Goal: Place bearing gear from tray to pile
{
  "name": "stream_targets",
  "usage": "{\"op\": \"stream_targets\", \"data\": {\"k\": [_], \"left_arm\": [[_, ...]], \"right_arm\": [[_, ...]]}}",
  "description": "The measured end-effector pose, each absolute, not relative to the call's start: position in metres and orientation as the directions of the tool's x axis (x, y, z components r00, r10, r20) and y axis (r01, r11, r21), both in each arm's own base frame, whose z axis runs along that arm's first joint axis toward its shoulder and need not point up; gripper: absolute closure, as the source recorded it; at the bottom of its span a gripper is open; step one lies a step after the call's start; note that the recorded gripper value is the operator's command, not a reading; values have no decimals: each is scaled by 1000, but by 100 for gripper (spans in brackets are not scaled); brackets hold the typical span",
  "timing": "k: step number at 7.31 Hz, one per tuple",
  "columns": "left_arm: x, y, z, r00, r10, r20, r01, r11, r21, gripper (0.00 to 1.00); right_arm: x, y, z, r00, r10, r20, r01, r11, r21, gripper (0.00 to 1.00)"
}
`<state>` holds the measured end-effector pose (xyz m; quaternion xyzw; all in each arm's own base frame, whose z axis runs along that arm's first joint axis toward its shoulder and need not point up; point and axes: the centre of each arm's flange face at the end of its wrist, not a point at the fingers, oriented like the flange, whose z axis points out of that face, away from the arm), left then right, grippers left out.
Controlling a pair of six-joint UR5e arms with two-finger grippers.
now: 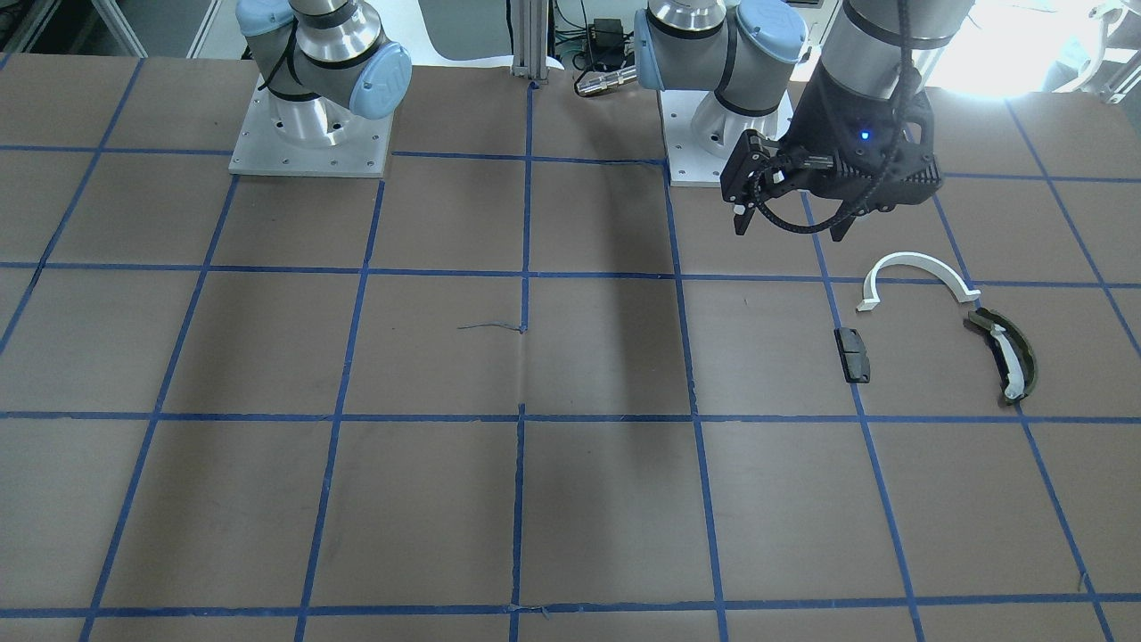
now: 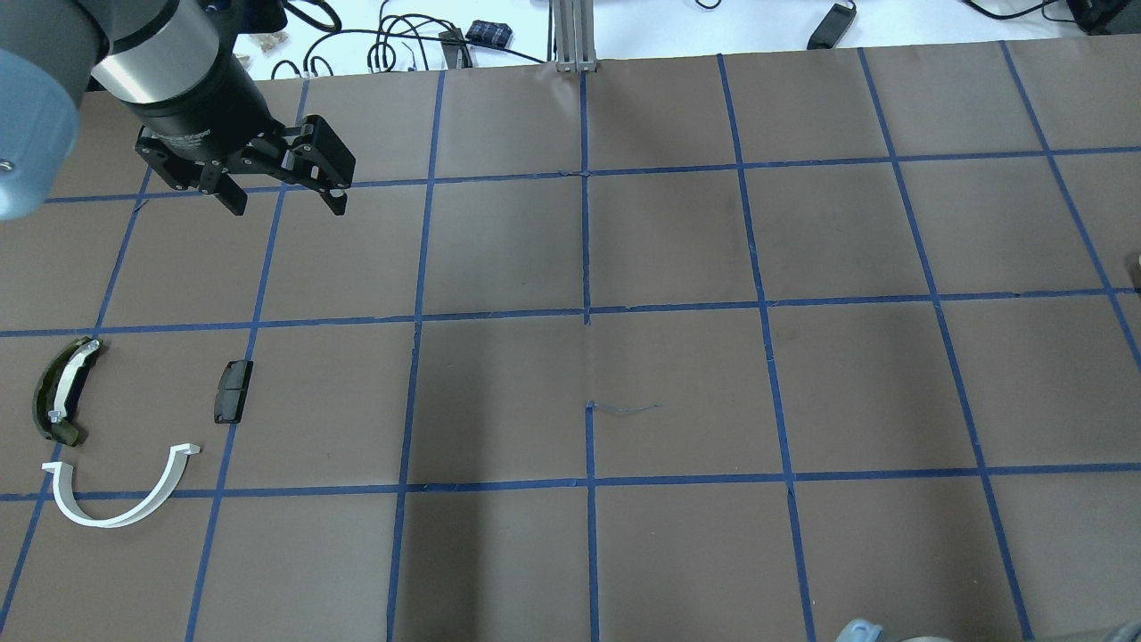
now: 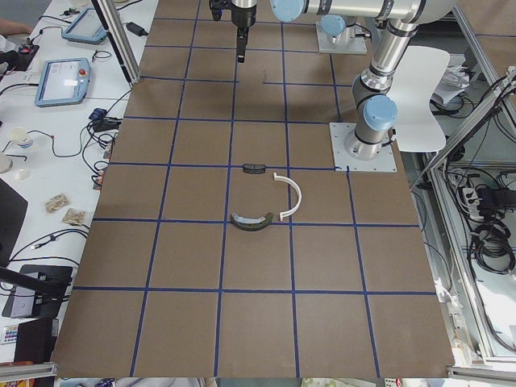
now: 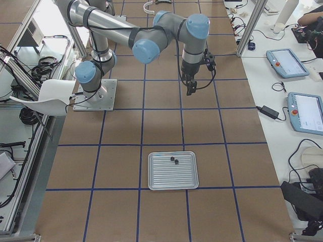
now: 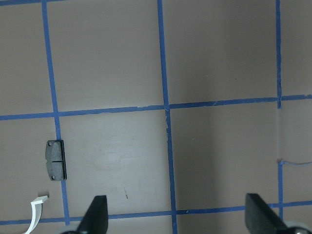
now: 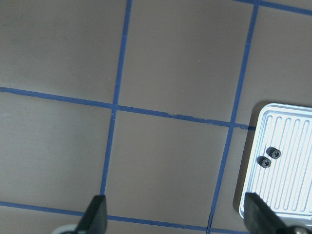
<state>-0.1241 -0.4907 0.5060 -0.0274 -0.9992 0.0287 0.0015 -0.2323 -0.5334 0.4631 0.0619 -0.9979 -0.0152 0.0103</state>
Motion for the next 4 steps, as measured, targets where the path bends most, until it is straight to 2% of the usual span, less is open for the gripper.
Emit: {"op": "stream_targets", "data": {"k": [2, 4], "left_arm": [[-124, -490, 505, -998, 56, 0, 56, 997, -55, 0], [-124, -490, 505, -998, 57, -1, 57, 997, -55, 0]], "right_arm": [[-331, -516, 391, -1000, -30, -6, -30, 998, 62, 0], [-408, -517, 315, -997, -56, 55, -56, 998, -5, 0]]}}
